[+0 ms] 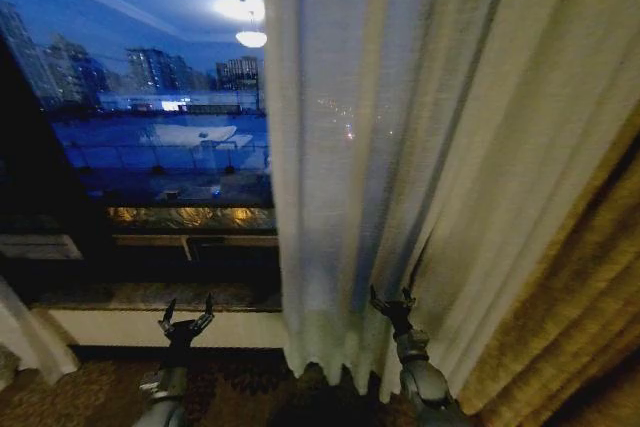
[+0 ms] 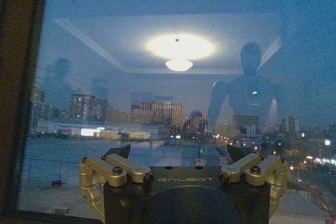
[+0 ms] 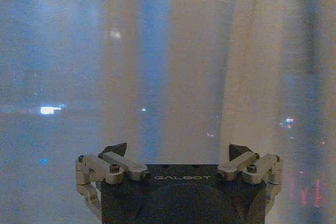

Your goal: Open the curtains by pulling them apart, changing their state from closed to fully open.

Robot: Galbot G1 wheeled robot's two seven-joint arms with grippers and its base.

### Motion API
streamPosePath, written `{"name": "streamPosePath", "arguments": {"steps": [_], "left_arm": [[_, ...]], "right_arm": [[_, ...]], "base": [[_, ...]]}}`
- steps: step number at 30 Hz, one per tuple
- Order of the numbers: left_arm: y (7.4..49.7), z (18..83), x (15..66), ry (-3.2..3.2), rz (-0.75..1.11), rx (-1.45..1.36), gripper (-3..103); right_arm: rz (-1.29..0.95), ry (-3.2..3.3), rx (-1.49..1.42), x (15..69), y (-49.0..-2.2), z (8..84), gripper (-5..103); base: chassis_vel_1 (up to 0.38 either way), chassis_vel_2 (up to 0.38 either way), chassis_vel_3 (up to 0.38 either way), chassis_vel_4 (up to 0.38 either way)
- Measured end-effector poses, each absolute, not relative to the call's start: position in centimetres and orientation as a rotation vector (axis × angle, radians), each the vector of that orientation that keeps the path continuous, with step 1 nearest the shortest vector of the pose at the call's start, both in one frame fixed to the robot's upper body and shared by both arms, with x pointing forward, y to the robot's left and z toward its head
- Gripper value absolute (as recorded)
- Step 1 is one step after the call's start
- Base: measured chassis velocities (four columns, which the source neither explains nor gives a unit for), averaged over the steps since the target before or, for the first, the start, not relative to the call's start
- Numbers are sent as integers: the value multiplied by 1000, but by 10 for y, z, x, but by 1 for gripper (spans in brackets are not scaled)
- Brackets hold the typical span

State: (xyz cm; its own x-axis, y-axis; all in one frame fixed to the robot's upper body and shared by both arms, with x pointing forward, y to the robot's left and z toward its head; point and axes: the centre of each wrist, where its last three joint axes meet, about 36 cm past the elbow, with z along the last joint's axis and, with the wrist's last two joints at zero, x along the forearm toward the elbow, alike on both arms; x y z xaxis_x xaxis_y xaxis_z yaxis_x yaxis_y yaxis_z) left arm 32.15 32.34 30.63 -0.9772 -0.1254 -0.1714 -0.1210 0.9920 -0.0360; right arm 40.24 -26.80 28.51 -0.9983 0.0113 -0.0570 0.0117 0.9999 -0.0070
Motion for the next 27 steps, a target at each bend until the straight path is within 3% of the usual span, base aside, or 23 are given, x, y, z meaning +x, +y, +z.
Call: {"name": "streamPosePath", "arguments": {"steps": [8, 27], "left_arm": [[324, 306, 321, 2961, -37, -185, 100], [323, 306, 321, 2962, -38, -184, 100]], "right_arm": [[27, 3067, -16, 403, -263, 284, 100], [-40, 3070, -126, 401, -259, 282, 100]], "base": [[266, 276, -282, -279], [13, -2, -4, -8]]}}
